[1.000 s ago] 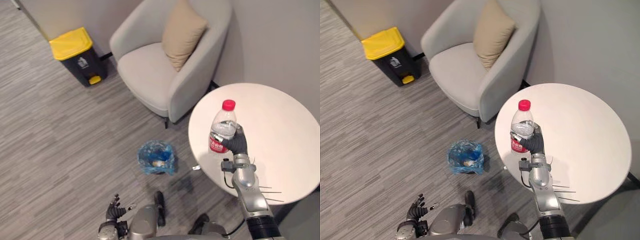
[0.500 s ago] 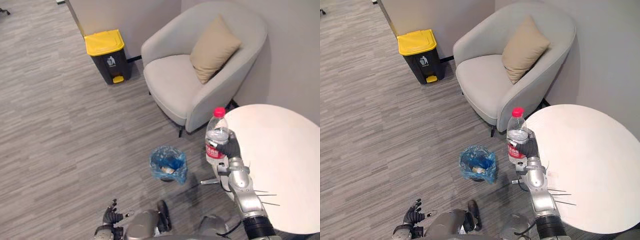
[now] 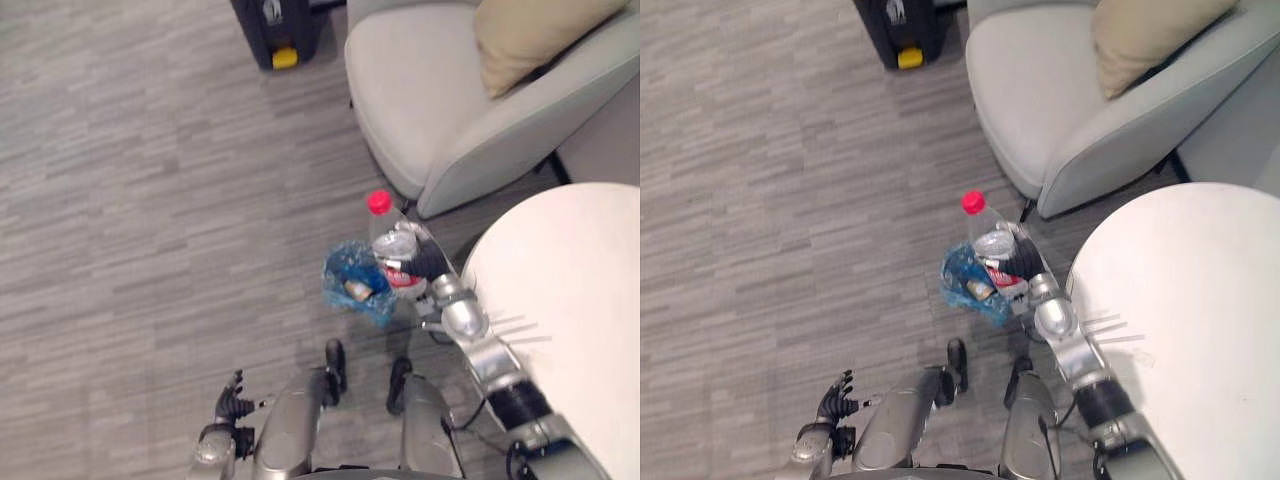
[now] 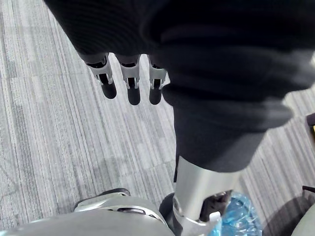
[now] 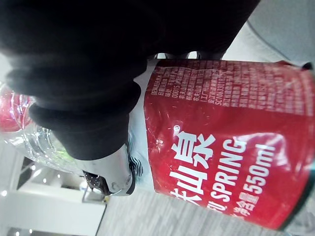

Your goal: Gather rubbish on tea table into small bin, then transfer packed bag to large trash can.

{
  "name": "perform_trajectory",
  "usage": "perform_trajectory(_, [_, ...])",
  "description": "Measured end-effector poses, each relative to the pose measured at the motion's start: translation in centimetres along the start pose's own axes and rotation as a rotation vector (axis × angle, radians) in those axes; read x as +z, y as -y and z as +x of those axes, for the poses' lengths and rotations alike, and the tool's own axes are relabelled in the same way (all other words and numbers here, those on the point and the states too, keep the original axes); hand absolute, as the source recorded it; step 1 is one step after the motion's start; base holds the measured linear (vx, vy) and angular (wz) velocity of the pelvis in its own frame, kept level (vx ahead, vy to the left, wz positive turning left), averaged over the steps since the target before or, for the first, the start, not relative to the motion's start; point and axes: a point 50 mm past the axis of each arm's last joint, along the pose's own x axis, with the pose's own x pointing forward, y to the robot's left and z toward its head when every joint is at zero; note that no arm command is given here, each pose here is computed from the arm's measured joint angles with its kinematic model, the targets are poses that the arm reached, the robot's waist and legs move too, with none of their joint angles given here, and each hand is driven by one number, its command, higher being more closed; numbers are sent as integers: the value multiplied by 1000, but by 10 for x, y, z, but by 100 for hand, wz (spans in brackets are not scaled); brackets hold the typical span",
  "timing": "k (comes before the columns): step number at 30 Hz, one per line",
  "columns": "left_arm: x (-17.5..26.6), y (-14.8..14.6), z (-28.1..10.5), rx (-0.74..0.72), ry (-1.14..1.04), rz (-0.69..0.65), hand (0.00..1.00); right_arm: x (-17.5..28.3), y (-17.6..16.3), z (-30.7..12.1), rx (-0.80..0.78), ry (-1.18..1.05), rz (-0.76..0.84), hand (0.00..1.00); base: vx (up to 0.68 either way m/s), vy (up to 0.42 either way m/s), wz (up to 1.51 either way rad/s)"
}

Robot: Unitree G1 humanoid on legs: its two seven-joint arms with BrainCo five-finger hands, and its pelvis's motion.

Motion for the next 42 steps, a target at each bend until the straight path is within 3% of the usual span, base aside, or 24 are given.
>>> perform_trajectory(4, [37,3,17,26,93,-39,0,17,17,18,-64,60,-59,100,-183,-89,28])
perform_trajectory(12, [158,20,20,43,483,-303,0,112,64,51,-323,388,-63,100,-179,-98,27])
perform_trajectory(19, [191,10,4,58,640,-475,0,149,103,60,-487,473,-82,100,-106,4,12])
perform_trajectory(23, [197,7,0,58,674,-502,0,165,120,63,-551,512,-97,100,-90,27,15])
perform_trajectory(24, [197,6,0,60,677,-502,0,166,125,66,-562,504,-104,0,-67,29,8])
perform_trajectory(34, [198,4,0,66,691,-498,0,149,137,73,-585,409,-82,0,-81,46,5])
perform_trajectory(42, [197,0,1,88,688,-495,0,129,108,72,-502,365,-145,0,-123,61,-4])
